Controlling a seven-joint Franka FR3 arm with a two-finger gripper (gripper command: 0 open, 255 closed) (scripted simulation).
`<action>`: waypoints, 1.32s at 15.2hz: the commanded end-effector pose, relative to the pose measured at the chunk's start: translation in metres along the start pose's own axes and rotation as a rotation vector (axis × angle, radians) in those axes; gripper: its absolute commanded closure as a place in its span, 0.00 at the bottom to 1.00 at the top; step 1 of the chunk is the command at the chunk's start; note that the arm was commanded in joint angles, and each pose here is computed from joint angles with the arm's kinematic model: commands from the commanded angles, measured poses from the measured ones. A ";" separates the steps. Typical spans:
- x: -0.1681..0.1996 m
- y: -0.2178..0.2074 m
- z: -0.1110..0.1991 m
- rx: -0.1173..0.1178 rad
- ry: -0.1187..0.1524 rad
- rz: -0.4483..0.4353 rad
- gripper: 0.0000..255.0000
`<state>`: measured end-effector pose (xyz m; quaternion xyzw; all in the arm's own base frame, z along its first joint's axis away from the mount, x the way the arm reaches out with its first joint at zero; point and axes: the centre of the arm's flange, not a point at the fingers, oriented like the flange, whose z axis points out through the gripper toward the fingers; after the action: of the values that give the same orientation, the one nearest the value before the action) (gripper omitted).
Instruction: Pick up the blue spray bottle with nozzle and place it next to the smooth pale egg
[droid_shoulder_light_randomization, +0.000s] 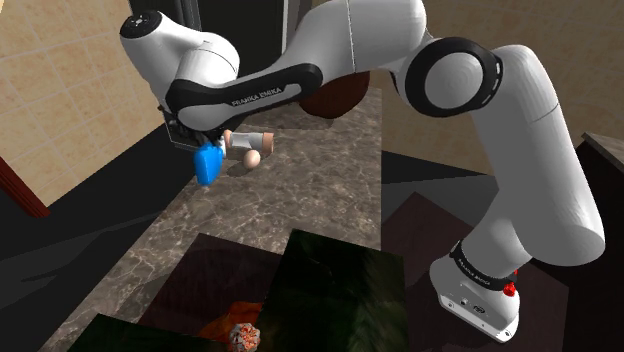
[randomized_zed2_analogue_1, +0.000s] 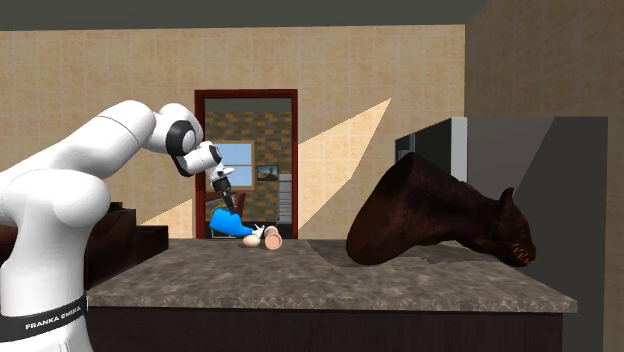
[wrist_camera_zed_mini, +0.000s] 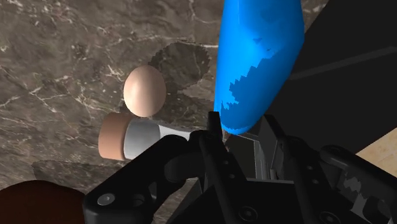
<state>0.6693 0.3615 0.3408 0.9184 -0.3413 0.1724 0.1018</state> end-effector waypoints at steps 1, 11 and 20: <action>-0.005 0.000 0.011 0.001 0.000 0.000 1.00; -0.014 -0.002 0.033 0.001 0.000 0.000 1.00; -0.014 -0.002 0.020 0.001 0.000 0.000 0.00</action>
<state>0.6681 0.3623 0.3111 0.9184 -0.3413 0.1725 0.1017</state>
